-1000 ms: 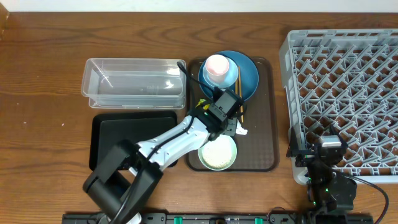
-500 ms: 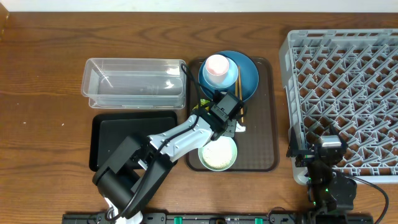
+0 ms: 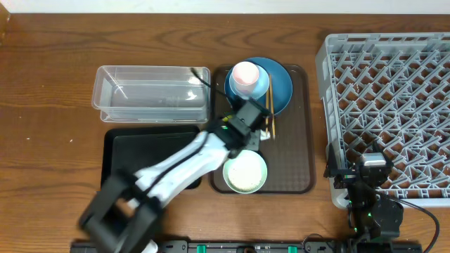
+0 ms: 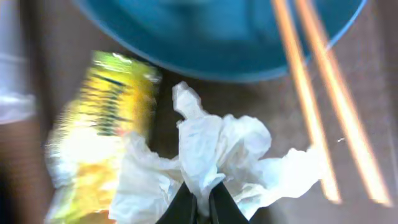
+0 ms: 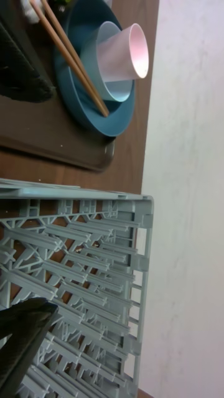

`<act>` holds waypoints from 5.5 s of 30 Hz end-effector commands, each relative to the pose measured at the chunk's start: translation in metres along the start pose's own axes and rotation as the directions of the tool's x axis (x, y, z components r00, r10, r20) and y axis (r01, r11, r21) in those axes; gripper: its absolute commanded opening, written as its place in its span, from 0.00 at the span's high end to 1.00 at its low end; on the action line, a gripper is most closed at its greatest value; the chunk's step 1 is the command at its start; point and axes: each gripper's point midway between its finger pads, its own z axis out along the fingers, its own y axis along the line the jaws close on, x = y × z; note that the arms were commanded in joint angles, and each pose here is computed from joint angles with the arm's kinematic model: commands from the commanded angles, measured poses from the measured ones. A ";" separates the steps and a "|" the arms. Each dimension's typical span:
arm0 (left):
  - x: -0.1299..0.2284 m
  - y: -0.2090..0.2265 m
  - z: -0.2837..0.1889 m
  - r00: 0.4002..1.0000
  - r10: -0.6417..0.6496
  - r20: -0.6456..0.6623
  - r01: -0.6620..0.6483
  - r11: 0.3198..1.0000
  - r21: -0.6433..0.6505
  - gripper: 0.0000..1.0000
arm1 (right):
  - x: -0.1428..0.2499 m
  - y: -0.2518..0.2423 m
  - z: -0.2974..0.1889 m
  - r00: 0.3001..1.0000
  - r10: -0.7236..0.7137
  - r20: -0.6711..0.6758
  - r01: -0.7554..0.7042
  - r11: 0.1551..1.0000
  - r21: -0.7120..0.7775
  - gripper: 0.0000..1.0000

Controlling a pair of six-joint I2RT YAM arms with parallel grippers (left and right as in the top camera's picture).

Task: Sort waste into correct bins and load items into the dishwasher rack
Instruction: 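Carry the tissue left and drop it into the clear bin, then return the left gripper to the tray and grasp the yellow wrapper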

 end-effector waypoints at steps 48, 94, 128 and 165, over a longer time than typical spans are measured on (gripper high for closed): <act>-0.096 0.124 -0.064 0.949 -0.158 0.274 0.186 0.979 -0.080 0.49 | 0.000 -0.002 0.000 1.000 -0.008 0.002 0.008 1.000 0.010 0.01; 0.015 0.046 -0.005 0.989 0.051 -0.139 -0.060 0.997 -0.057 0.50 | 0.000 -0.002 0.000 1.000 -0.008 0.002 0.008 1.000 0.010 0.01; 0.006 0.053 0.054 0.935 0.332 -0.122 -0.345 0.933 -0.104 0.26 | 0.000 -0.002 0.000 1.000 -0.008 0.002 0.008 1.000 0.010 0.01; 0.038 0.040 0.078 0.918 0.331 -0.216 -0.335 0.942 0.022 0.59 | 0.000 -0.002 0.000 1.000 -0.008 0.002 0.008 1.000 0.010 0.01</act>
